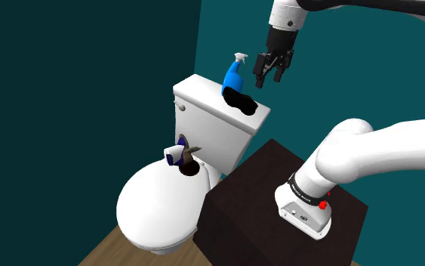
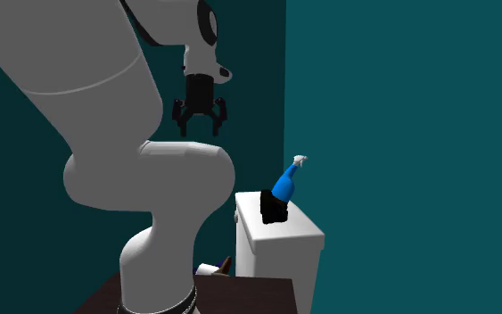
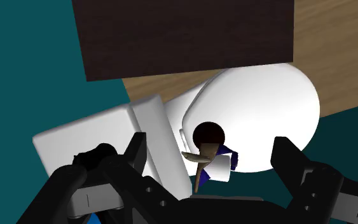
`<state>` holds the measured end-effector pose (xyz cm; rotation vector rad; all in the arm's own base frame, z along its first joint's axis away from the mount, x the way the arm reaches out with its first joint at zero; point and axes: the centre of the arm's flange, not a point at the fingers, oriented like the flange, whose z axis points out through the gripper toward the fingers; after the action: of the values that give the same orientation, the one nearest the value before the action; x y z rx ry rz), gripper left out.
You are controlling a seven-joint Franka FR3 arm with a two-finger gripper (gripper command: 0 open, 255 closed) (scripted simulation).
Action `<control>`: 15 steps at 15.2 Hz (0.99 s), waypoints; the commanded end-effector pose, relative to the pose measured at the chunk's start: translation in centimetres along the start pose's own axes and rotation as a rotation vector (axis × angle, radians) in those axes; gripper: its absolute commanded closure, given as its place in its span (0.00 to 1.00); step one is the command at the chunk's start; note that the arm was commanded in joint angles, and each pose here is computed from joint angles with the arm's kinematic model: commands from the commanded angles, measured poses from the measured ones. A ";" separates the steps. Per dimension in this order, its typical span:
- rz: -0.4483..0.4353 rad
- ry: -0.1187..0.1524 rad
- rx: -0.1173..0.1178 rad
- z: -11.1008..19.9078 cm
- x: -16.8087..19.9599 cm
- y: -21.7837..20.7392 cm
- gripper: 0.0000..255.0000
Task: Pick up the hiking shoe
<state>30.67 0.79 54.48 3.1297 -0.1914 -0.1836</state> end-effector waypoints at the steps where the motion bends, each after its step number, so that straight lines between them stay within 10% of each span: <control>1: 0.000 0.000 0.000 0.0 0.0 0.0 0.00; 15: -0.153 0.115 -0.025 9.5 10.9 9.3 0.00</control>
<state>38.20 -8.90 44.69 3.1213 0.0306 -0.0225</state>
